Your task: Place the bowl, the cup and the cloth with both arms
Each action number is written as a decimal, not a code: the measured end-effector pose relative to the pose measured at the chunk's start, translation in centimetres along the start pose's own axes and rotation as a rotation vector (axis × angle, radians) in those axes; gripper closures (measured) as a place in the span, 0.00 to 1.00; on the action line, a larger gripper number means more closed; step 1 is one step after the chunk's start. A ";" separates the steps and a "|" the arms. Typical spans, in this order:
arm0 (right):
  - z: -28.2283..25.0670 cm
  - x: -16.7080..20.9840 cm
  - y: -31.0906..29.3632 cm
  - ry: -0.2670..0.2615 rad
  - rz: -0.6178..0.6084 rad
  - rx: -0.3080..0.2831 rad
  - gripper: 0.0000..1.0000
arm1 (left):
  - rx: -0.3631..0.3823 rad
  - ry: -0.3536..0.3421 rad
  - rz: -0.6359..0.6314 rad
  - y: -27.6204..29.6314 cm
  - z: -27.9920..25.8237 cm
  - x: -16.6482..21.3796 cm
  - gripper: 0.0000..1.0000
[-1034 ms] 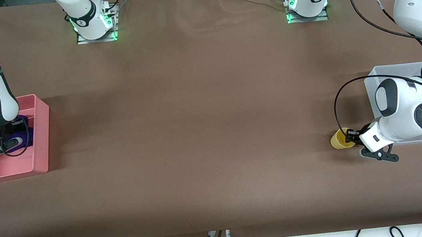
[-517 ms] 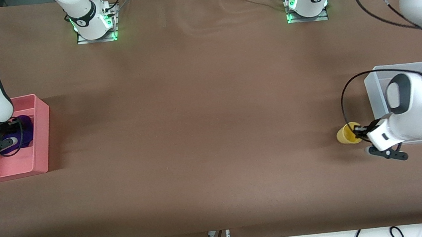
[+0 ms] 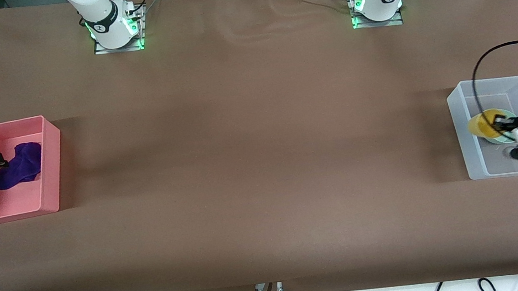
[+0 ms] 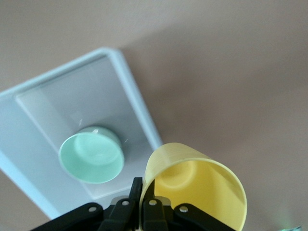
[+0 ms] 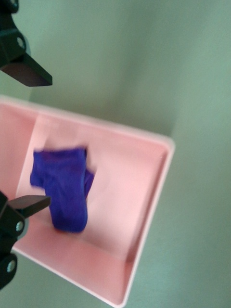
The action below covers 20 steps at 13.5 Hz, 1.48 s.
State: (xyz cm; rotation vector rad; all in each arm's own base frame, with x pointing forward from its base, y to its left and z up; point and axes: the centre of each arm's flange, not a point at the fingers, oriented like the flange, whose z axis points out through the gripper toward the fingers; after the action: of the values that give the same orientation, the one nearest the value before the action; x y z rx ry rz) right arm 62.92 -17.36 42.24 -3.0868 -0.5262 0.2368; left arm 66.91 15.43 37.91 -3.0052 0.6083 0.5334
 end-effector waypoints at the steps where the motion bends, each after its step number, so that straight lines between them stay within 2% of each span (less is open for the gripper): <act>1: -2.5 0.8 -2.8 0.001 0.032 0.004 0.00 | -0.002 0.018 0.026 -2.7 1.5 -1.4 0.96; 3: -6.5 1.9 -8.6 0.004 0.089 -0.004 0.00 | 0.002 0.078 0.061 -8.0 6.0 -4.5 0.96; 5: -10.0 2.2 -13.5 0.031 0.117 -0.010 0.00 | 0.013 0.132 0.074 -11.1 10.5 -6.6 0.96; 7: -13.2 1.6 -17.1 0.068 0.092 -0.030 0.00 | 0.007 0.147 0.085 -11.8 13.5 -7.5 0.96; 10: -15.3 0.5 -19.8 0.062 0.056 -0.048 0.00 | -0.005 0.145 0.096 -11.5 15.1 -7.3 0.94; 13: -16.8 -0.8 -17.3 0.094 0.107 -0.063 0.00 | 0.005 0.156 0.105 -11.2 13.9 -7.0 0.66; 16: -19.9 -3.0 -16.7 0.145 0.134 -0.078 0.00 | 0.017 0.160 0.137 -8.9 8.8 -6.6 0.35; 19: -20.3 -4.1 -18.1 0.104 0.238 -0.036 0.00 | 0.003 0.178 0.101 -2.5 0.9 -5.7 0.04; 20: -20.1 -4.1 -18.4 0.089 0.265 -0.023 0.00 | -0.006 0.175 0.068 0.3 -1.5 -5.3 0.00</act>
State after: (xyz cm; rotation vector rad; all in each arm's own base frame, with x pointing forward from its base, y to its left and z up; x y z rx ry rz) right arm 55.98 -0.86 63.20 -3.1646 -0.1169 0.0932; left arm 62.70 16.96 41.14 -3.0680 0.7222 0.2764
